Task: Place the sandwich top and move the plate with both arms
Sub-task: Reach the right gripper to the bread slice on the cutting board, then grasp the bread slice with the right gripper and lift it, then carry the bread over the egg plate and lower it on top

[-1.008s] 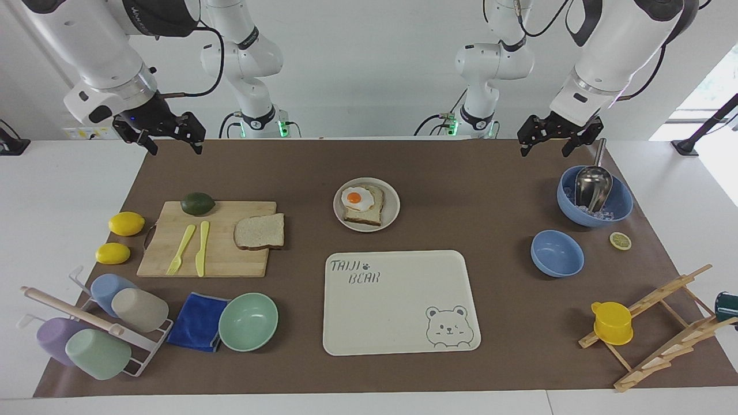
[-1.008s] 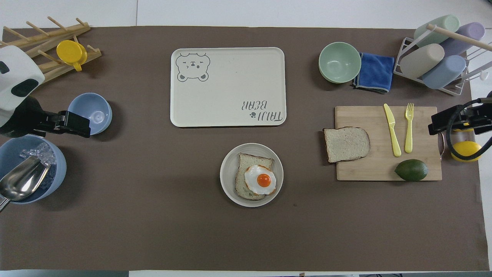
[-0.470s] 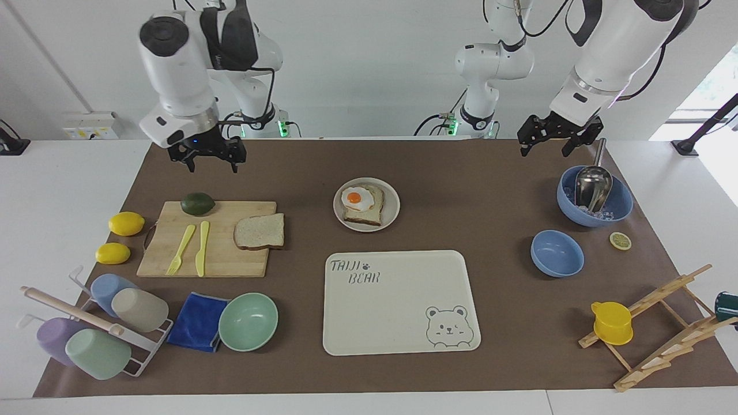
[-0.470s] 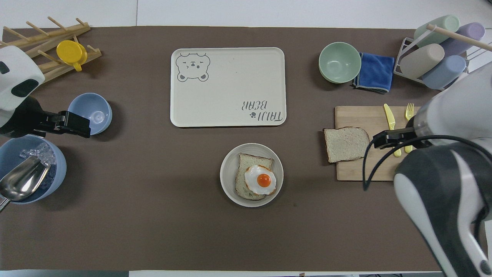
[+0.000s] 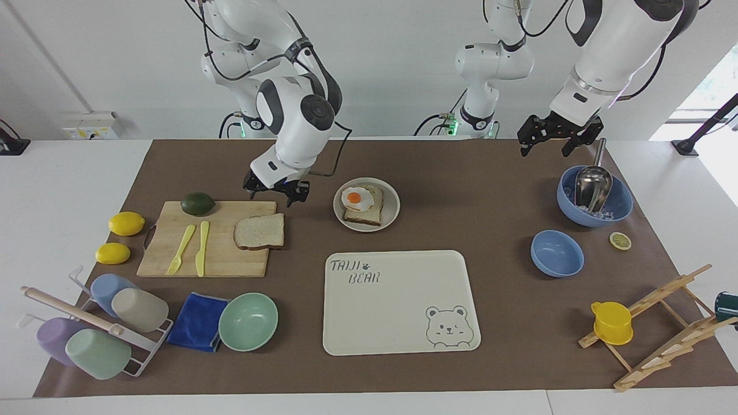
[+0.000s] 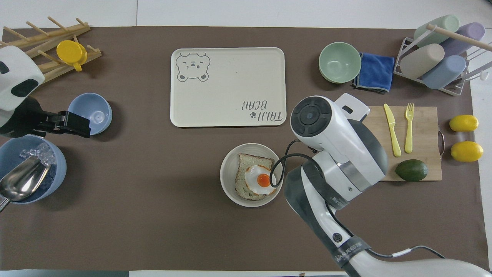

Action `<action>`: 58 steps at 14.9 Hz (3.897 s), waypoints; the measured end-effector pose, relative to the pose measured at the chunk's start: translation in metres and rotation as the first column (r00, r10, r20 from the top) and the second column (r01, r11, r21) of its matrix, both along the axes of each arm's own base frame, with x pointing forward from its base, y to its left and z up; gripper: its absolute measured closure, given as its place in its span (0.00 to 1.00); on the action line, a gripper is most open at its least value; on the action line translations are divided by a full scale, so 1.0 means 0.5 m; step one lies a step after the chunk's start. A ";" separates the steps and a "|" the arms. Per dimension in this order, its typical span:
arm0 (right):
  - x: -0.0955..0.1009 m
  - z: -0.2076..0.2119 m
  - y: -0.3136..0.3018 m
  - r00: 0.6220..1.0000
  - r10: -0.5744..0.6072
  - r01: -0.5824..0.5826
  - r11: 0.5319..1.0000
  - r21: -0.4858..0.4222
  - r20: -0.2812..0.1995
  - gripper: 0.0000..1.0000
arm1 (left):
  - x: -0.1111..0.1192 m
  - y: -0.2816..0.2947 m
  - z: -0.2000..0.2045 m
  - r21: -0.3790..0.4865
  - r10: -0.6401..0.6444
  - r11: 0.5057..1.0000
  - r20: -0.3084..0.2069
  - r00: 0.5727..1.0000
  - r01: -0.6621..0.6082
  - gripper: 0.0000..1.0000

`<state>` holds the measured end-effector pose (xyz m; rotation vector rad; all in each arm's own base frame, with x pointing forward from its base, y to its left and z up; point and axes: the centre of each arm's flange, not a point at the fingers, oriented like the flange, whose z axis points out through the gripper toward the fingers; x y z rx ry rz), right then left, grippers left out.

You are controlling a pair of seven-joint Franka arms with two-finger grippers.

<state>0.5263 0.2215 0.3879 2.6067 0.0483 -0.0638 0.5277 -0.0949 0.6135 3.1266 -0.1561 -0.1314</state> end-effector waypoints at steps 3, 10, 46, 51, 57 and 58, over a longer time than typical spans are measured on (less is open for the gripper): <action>-0.006 -0.071 0.075 0.999 -0.015 0.017 0.998 -0.063 0.035 0.00 | 0.000 0.000 0.000 0.000 0.000 1.000 0.000 1.000 0.000 0.00; 0.035 -0.173 0.055 0.998 -0.048 0.051 0.996 -0.069 0.040 0.00 | 0.000 0.000 0.000 0.000 0.000 1.000 0.000 1.000 0.000 0.00; -0.149 0.014 0.281 0.994 -0.050 0.019 0.950 -0.311 -0.093 0.90 | 0.004 0.011 0.001 -0.001 0.011 1.000 0.008 1.000 -0.011 0.00; -0.205 0.001 0.367 0.992 -0.121 0.112 0.975 -0.193 -0.035 0.90 | 0.004 0.012 0.001 -0.002 0.012 1.000 0.009 1.000 -0.012 0.00; -0.195 -0.001 0.415 0.997 -0.075 0.076 0.995 -0.065 0.027 0.90 | 0.009 0.030 0.003 -0.003 0.030 1.000 0.018 0.999 -0.029 0.00; -0.190 -0.002 0.418 0.997 -0.072 0.074 0.996 -0.049 0.035 0.90 | 0.010 0.032 0.003 -0.004 0.031 1.000 0.019 0.999 -0.031 0.00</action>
